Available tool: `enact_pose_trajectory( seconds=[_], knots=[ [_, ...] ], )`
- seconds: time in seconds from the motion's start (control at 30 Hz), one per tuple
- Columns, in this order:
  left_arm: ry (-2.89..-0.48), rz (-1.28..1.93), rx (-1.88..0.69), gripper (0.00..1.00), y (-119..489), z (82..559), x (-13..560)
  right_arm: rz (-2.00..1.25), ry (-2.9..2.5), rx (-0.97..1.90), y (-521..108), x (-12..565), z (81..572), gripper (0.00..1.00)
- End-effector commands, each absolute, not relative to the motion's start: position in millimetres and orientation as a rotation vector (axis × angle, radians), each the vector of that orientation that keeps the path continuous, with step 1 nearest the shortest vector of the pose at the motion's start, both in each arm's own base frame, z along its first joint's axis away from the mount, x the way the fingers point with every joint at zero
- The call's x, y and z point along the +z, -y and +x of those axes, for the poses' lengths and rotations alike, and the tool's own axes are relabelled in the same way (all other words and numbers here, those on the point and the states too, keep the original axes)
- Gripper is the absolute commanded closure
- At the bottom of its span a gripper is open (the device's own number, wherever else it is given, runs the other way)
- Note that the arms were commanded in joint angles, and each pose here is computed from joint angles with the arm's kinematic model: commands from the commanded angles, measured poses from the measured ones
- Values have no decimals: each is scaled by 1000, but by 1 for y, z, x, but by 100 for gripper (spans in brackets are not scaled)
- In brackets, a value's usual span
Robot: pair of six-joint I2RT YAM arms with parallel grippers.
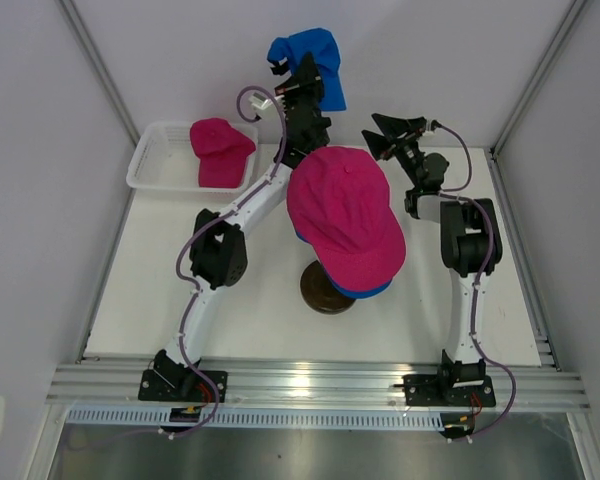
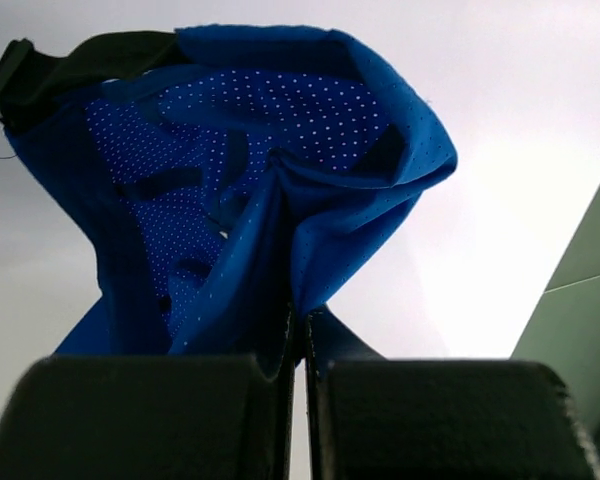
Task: Stack the hats
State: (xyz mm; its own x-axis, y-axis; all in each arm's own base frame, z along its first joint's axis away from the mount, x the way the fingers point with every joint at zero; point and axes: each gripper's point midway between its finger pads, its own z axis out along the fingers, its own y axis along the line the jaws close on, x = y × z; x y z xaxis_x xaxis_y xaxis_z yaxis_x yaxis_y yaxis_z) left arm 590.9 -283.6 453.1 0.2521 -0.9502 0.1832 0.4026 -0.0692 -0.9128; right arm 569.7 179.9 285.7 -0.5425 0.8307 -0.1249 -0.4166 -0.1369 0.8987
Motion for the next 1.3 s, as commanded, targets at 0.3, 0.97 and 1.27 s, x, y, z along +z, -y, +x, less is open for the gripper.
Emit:
enact_pose_trajectory(
  seconds=[0.3,0.97,1.27],
  knots=[
    [-514,-1099,-1346,99,236,584,479,348,-1031,1927,-194,314,576,6],
    [-684,-1287,-1525,99,280,614,398,251,-1087,2023,-252,299,571,10],
    [-814,-1290,-1508,99,299,611,377,275,-1075,1981,-239,299,579,37]
  ],
)
